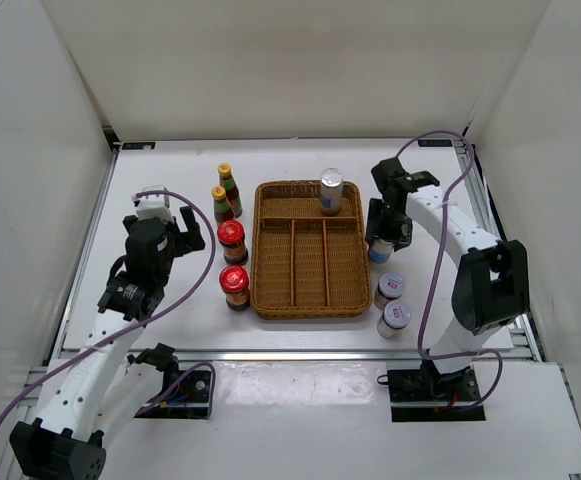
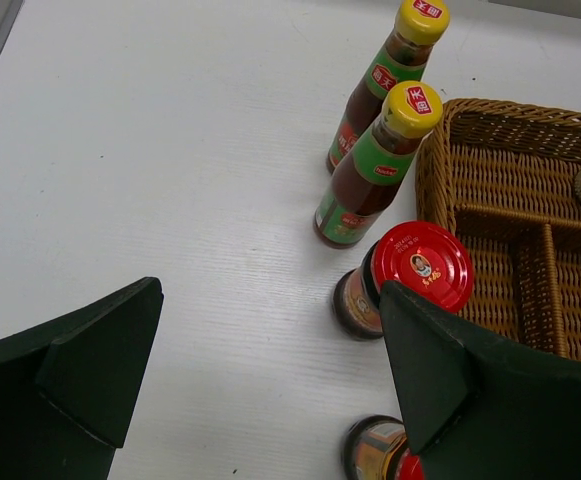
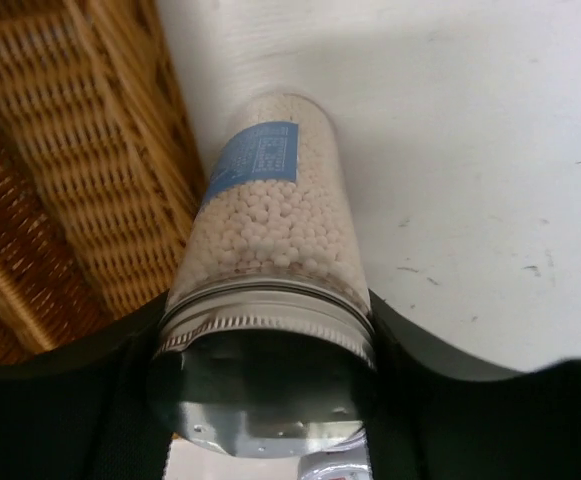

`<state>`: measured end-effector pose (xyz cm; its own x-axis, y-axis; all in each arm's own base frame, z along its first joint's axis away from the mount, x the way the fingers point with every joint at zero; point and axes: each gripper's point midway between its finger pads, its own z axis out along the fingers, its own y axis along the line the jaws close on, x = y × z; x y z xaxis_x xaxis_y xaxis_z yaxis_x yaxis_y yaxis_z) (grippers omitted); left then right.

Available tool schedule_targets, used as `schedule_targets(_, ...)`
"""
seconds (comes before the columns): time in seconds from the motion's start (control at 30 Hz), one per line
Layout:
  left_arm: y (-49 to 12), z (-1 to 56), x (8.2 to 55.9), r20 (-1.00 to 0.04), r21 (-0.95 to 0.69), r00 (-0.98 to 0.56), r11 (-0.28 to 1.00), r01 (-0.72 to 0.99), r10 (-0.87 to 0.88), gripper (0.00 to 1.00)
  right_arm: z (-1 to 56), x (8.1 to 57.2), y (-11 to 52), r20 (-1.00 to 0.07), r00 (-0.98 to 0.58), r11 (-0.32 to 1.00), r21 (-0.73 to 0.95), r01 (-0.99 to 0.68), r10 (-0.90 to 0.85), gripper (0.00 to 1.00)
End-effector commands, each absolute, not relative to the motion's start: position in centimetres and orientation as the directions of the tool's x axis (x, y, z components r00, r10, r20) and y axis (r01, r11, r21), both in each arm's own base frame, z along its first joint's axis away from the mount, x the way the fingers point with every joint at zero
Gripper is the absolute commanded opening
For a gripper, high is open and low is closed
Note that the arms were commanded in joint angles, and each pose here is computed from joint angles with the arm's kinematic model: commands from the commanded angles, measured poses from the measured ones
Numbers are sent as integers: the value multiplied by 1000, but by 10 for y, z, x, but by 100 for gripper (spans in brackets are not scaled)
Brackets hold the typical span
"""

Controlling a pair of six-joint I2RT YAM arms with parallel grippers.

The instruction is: Organize the condiment bottles

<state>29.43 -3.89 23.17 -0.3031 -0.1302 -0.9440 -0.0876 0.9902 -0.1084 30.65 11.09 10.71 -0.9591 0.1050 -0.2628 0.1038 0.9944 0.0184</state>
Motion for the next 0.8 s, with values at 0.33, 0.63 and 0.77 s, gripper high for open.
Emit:
schedule_targets(0.33, -38, 257, 290, -960, -125, -241, 989, -80, -141, 100, 277, 359, 137, -740, -673, 999, -33, 38, 2, 19)
schedule_targets(0.63, -36, 262, 287, -963, -139, -220, 986, -88, -156, 100, 352, 397, 277, -875, -467, 920, 71, -385, -128, 14)
schedule_targets(0.77, -36, 258, 287, -961, -136, -229, 987, -90, -153, 100, 299, 425, 318, -810, -538, 894, 39, -446, -233, 14)
